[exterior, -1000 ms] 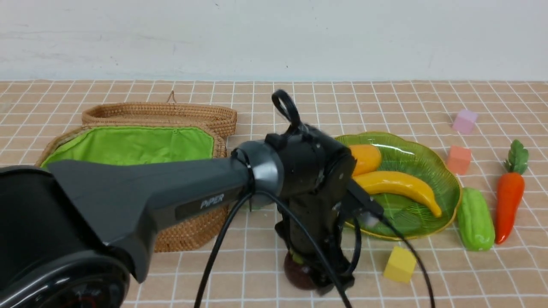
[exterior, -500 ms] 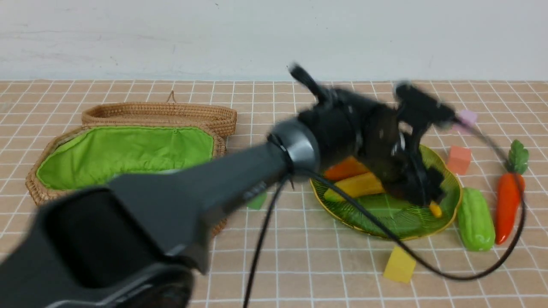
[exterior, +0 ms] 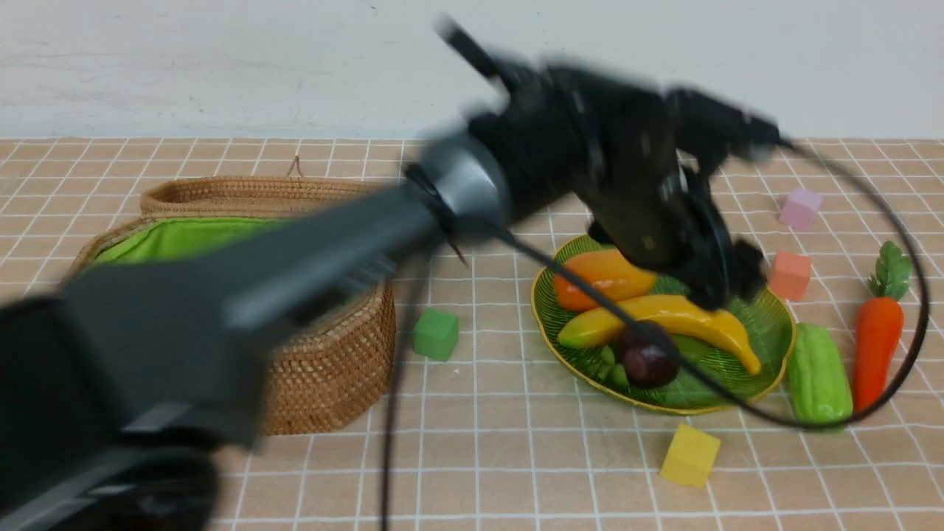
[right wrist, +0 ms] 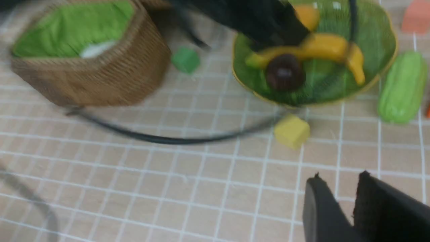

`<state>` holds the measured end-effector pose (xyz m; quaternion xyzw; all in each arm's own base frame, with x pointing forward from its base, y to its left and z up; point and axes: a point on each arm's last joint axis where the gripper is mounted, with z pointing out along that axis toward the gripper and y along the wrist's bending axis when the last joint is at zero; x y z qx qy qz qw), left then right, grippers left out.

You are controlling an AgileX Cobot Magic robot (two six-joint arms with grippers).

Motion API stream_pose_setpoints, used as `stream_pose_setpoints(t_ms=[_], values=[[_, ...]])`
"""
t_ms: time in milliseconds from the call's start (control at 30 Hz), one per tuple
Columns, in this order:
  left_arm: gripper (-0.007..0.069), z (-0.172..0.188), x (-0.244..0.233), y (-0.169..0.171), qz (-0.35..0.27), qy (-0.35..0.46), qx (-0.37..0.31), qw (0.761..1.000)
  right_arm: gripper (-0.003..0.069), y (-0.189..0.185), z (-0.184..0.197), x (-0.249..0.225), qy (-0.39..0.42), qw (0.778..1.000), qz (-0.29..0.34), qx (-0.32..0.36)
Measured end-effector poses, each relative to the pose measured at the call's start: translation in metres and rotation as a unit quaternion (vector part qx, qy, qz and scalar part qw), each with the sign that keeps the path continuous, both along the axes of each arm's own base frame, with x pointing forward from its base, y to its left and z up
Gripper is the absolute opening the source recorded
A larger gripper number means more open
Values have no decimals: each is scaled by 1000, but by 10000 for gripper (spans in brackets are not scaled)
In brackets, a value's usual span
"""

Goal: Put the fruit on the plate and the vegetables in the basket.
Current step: Take a chayote with your right arm and place it on the basket on the left.

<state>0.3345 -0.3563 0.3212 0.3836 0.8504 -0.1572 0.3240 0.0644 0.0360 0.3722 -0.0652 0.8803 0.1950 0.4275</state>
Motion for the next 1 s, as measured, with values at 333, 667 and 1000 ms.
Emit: stream_pose_setpoints(t_ms=[333,667,1000], values=[[-13,133,-93,113,99,6,-7,995,223,5,-53,121,149,984,-40,-92],[-13,81,-192,212,95,22,-15,995,269,-41,-108,223,266,950,-142,-84],[-13,58,-238,261,78,-71,-110,988,530,-39,-157,278,298,947,-60,-104]])
